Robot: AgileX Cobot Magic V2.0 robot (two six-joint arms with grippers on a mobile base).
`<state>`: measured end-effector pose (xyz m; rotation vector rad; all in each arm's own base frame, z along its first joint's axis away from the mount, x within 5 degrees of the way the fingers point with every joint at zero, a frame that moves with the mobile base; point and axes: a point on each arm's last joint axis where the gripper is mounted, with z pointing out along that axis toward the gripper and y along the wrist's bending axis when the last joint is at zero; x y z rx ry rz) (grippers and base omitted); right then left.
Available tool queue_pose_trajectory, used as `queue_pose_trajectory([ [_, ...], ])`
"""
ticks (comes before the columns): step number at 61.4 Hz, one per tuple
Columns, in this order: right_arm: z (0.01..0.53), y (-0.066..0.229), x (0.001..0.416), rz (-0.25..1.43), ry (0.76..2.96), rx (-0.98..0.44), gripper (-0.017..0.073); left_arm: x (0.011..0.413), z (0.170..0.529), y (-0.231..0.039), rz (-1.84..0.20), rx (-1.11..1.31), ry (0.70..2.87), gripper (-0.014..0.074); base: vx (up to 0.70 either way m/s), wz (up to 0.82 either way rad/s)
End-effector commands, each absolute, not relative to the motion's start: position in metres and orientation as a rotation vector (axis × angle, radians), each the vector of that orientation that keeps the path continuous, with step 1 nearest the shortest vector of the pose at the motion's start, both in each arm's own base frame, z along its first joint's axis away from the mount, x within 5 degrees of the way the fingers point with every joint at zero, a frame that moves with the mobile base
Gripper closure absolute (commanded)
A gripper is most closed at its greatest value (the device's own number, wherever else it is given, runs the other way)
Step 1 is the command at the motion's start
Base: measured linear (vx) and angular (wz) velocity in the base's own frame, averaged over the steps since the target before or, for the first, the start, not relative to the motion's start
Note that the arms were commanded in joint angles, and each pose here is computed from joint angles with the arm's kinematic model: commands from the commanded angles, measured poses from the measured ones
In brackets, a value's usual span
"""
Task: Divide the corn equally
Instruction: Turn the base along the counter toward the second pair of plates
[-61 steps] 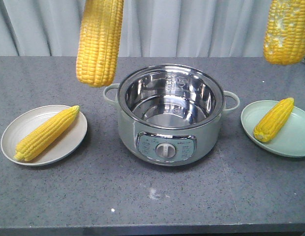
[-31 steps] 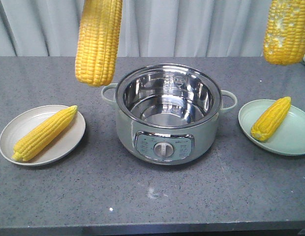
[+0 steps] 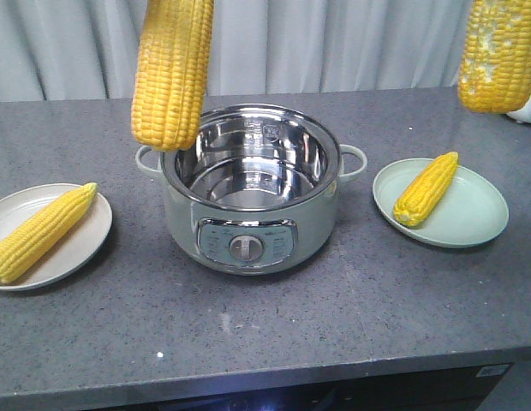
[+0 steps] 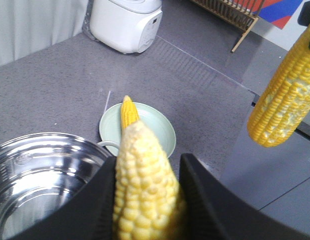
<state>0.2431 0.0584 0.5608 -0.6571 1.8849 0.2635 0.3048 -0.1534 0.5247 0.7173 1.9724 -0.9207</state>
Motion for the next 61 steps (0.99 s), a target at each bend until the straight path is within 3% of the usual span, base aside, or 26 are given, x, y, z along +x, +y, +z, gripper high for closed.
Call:
queue_pose_trajectory([
  [1,0.5778,0.0571,0.2311,0.255,1.775,-0.621,0.0564,0.2843,0.5473,-0.1496,-0.962,0.713,1.877,0.0601,-0.04,-0.16],
  [61,0.5777,0.0571,0.2311,0.256,1.777,-0.622,0.0564,0.2843,0.5473,-0.1496,-0.962,0.713,1.877,0.0601,-0.02,-0.25],
])
